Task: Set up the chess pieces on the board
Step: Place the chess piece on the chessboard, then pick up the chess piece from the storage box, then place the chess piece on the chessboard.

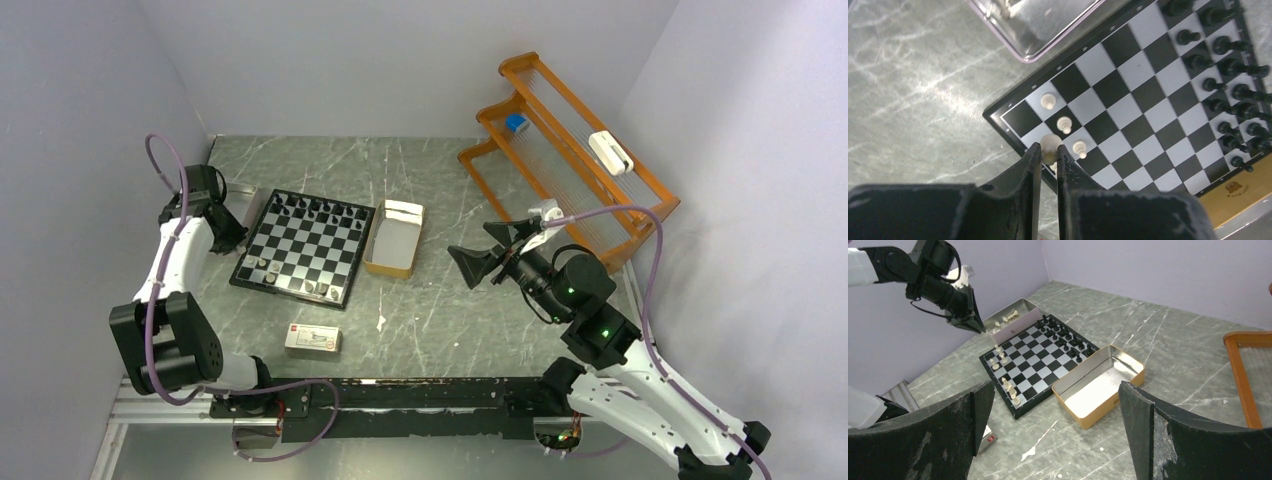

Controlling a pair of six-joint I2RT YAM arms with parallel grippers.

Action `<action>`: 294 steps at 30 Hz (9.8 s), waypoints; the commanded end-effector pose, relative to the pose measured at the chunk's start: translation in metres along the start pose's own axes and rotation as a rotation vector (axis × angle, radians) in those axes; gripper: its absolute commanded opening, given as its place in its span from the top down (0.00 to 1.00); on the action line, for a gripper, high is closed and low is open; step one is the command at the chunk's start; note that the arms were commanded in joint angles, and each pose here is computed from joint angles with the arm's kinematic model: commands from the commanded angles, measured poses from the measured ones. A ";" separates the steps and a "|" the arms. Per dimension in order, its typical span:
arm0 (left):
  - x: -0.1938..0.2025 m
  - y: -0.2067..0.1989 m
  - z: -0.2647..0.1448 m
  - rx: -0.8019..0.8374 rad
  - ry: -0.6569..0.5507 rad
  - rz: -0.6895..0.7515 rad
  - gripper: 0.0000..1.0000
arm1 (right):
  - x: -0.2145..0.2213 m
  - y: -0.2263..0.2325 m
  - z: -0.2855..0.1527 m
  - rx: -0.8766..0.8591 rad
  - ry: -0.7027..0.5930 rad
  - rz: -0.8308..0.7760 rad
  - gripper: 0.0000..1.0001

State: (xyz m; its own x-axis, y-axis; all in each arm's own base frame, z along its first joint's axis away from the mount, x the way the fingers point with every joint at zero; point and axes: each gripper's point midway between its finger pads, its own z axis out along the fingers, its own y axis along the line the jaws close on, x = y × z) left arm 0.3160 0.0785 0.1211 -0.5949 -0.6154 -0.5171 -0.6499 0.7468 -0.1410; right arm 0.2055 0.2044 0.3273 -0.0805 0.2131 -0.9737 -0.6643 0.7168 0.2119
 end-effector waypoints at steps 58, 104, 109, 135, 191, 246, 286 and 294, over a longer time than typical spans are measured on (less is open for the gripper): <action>0.053 0.040 0.062 -0.159 0.010 -0.130 0.77 | -0.016 0.006 -0.002 -0.014 -0.033 0.042 0.00; -0.019 0.017 -0.002 -0.077 -0.131 -0.033 0.01 | 0.005 0.005 0.011 0.008 0.029 0.136 0.00; -0.034 0.001 -0.016 0.021 -0.181 0.050 0.01 | 0.031 -0.011 0.018 0.126 0.151 0.167 0.00; -0.143 -0.028 0.022 -0.001 -0.284 0.101 0.52 | 0.051 -0.027 0.034 0.251 0.276 0.175 0.02; -0.114 0.007 0.160 -0.400 -0.234 0.350 0.66 | 0.060 -0.039 0.043 0.283 0.233 0.133 0.02; -0.104 0.015 0.171 -0.484 -0.229 0.410 0.75 | 0.059 -0.039 0.037 0.276 0.208 0.136 0.02; -0.086 -0.063 0.044 -0.028 0.022 0.361 0.86 | 0.045 -0.027 0.024 0.215 0.182 0.165 0.02; -0.048 -0.078 0.015 0.156 0.154 0.383 0.86 | 0.039 -0.032 0.010 0.244 0.178 0.151 0.03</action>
State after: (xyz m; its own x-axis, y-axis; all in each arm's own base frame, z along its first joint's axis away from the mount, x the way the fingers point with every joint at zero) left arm 0.4222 0.0859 0.1345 -0.8116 -0.3228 -0.4870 -0.3814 0.9241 0.0230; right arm 0.2352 0.2057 0.2681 -0.3307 0.2068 -0.9208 -0.4509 0.8225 0.3466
